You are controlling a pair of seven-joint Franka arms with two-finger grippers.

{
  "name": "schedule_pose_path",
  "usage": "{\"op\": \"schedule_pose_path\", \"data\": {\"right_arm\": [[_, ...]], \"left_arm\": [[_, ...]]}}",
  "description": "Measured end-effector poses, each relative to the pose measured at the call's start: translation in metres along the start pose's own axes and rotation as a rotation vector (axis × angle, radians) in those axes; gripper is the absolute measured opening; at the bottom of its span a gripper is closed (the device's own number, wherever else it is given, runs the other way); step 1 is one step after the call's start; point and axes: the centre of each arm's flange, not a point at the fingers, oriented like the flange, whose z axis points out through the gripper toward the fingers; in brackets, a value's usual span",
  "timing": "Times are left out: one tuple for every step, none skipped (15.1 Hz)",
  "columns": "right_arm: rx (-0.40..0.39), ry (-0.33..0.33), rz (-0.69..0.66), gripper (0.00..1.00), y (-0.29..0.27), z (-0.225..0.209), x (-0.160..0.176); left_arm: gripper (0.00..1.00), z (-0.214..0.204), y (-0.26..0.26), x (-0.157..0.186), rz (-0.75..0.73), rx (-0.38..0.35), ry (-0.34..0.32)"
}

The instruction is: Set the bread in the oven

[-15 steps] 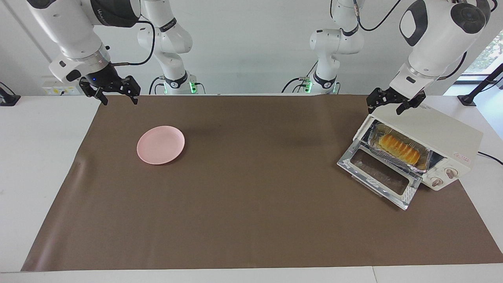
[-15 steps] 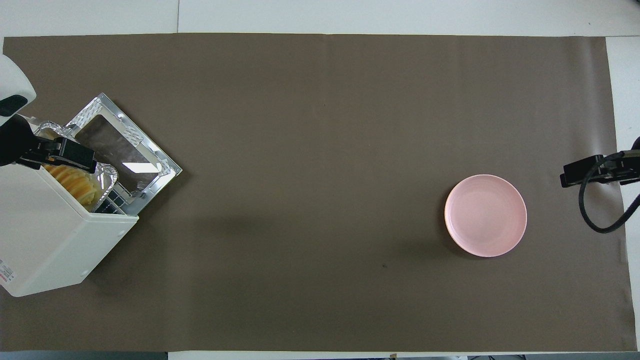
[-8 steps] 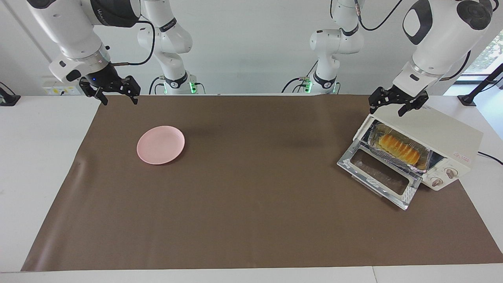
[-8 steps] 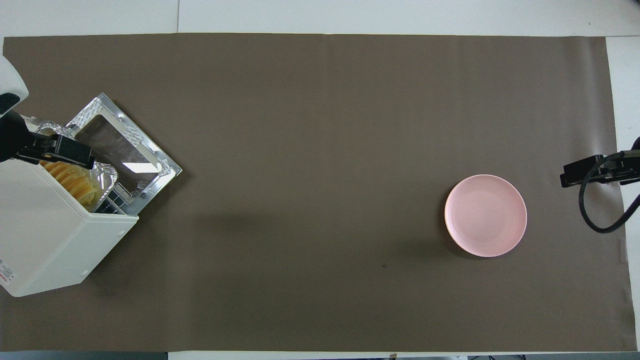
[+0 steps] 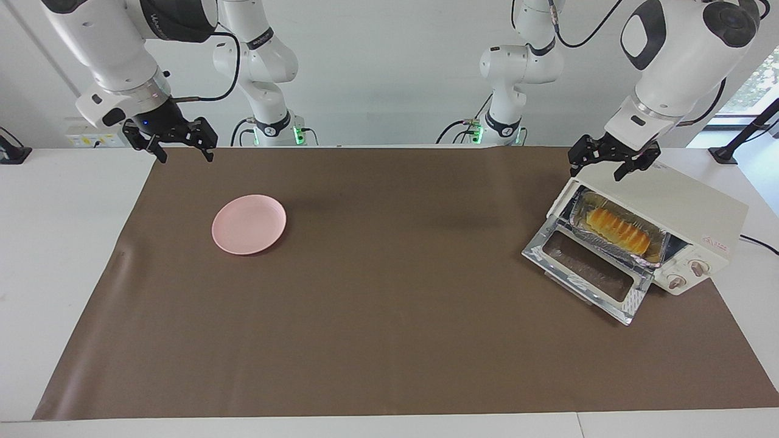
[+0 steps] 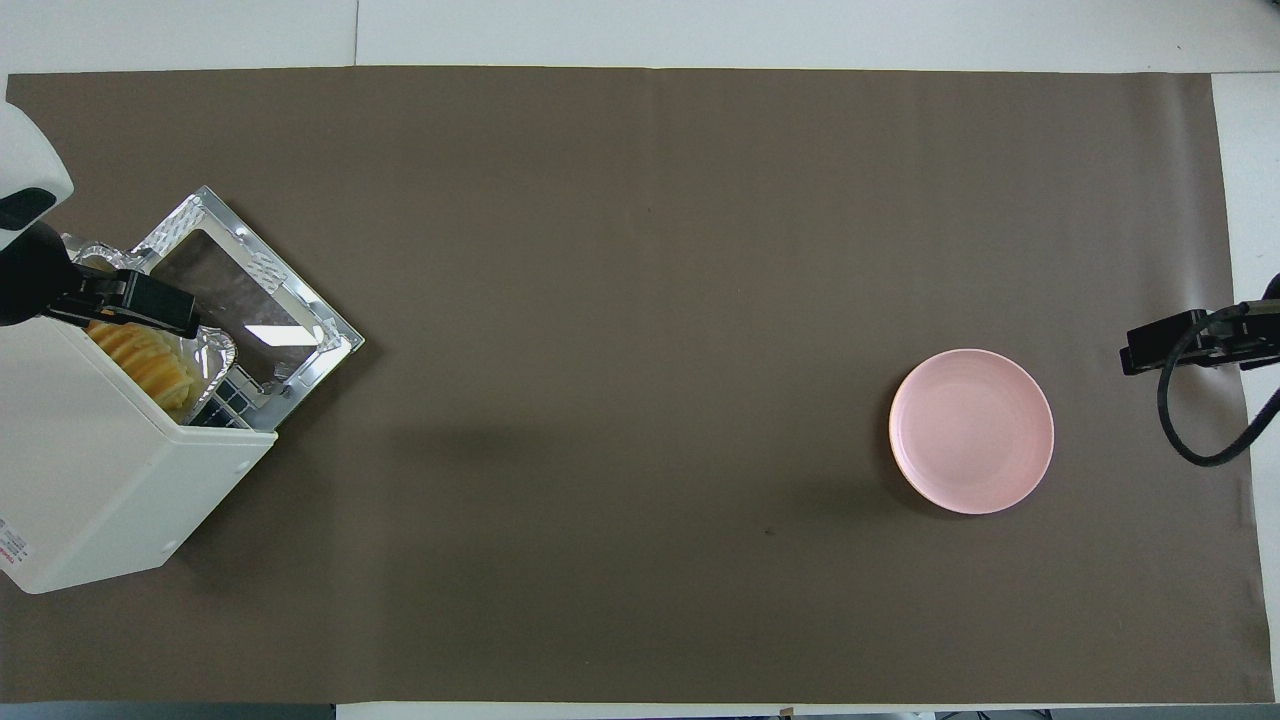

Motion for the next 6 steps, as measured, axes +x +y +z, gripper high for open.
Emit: {"op": "schedule_pose_path", "data": {"right_arm": [[0.0, 0.0, 0.0, 1.0, 0.0, 0.0, 0.0], [0.0, 0.0, 0.0, 1.0, 0.0, 0.0, 0.0], [0.0, 0.0, 0.0, 1.0, 0.0, 0.0, 0.0], [0.0, 0.0, 0.0, 1.0, 0.0, 0.0, 0.0], [0.0, 0.0, 0.0, 1.0, 0.0, 0.0, 0.0], [0.0, 0.0, 0.0, 1.0, 0.0, 0.0, 0.0]], "left_arm": [[1.0, 0.0, 0.0, 0.0001, 0.0, 0.0, 0.001], [1.0, -0.0001, 0.0, 0.0002, 0.0, 0.0, 0.002], [1.0, -0.0003, 0.0, 0.0003, 0.0, 0.0, 0.003], [1.0, -0.0003, 0.0002, 0.0004, 0.001, 0.0, 0.004], [1.0, -0.0004, 0.0006, 0.0005, 0.002, 0.0, 0.004], [1.0, -0.0005, 0.0011, 0.0007, 0.003, 0.001, 0.006]]}}
